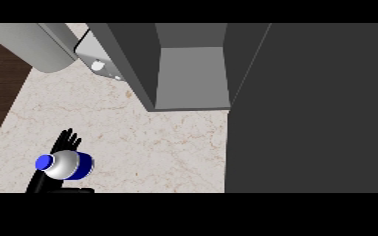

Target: Pick up the bottled water, place it into the cabinet and close the cabinet

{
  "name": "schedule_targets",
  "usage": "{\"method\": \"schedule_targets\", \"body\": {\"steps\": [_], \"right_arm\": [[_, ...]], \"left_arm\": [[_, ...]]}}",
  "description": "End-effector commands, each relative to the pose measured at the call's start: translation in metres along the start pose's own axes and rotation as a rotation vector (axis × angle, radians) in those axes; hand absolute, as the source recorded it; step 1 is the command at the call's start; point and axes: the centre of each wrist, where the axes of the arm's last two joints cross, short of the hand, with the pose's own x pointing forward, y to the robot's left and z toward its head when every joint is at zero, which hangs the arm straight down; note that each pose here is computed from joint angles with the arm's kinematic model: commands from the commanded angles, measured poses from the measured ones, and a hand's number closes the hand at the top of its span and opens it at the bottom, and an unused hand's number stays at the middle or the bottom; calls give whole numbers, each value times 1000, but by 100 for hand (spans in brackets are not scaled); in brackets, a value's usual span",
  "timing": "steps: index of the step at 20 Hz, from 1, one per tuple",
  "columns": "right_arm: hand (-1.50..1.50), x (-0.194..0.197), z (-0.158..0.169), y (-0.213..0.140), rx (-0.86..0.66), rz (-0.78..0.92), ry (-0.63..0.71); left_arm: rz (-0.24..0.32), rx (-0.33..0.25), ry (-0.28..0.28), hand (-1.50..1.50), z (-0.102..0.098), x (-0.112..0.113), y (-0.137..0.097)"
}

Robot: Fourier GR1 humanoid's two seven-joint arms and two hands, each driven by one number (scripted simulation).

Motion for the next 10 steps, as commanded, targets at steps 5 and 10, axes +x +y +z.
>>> {"method": "schedule_targets", "body": {"steps": [5,10], "right_arm": [[-150,26,4,2,14,-11,-25],[-150,28,-2,2,-10,-3,-30]], "left_arm": [[160,2,-95,150,-26,-7,-13],[225,-18,-104,150,-15,-19,-20]]}}
